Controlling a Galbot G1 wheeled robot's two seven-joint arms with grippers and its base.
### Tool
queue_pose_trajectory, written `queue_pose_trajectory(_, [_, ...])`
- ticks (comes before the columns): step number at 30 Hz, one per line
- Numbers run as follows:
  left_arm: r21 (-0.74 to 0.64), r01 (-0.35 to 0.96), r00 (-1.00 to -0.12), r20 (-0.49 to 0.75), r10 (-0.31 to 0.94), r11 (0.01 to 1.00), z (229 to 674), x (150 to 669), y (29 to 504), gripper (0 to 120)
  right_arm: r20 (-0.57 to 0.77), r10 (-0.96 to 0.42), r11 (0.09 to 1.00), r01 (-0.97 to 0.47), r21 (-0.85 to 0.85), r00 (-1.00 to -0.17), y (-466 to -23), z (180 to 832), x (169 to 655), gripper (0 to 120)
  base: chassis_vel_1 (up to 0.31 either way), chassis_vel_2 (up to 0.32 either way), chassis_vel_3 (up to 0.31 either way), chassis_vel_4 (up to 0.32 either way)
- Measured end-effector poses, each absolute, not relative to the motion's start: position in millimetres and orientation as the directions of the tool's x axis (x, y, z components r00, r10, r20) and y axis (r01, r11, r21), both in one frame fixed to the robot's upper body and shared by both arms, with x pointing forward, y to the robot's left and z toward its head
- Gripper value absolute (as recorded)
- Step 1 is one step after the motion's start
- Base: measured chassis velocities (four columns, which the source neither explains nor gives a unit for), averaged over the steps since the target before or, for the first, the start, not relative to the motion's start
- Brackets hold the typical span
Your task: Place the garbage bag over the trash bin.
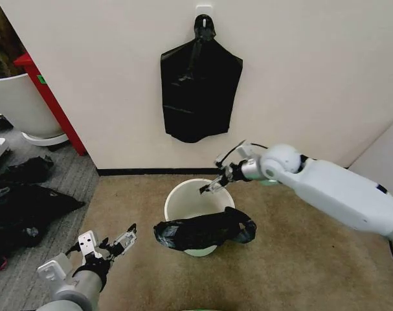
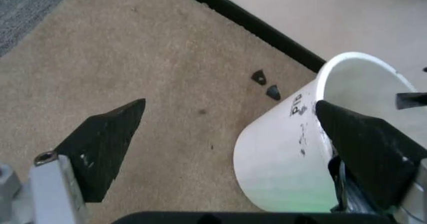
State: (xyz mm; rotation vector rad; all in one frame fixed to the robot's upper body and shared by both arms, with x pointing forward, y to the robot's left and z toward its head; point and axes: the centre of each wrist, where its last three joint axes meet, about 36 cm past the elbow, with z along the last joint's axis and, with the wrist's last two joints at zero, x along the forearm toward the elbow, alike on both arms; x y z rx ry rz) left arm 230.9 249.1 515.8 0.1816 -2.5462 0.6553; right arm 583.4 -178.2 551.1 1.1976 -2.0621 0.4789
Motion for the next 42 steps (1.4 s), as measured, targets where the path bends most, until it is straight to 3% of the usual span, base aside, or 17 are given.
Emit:
queue_pose_trajectory(25, [-0.46,-0.226,-0.881,0.473,0.022,0.859,519.2,237.2,246.4,100,0.826,-0.478,0.472,-0.881,-0.046,-0.299,-145.7,522.5,627.4,99,0.0,0.0,0.0,0.0])
queue_pose_trajectory(29, [-0.469,-0.214,-0.885,0.465,0.033,0.857,520.1,238.6,245.8,100,0.831,-0.468,0.476,-0.878,-0.051,-0.302,-143.0,519.5,632.2,90,0.0,0.0,0.0,0.0])
queue_pose_trajectory(42, [-0.481,-0.196,-0.894,0.445,0.045,0.854,522.0,241.3,245.2,100,0.85,-0.437,0.48,-0.876,-0.057,-0.294,-141.9,501.3,637.6,41,0.0,0.0,0.0,0.0])
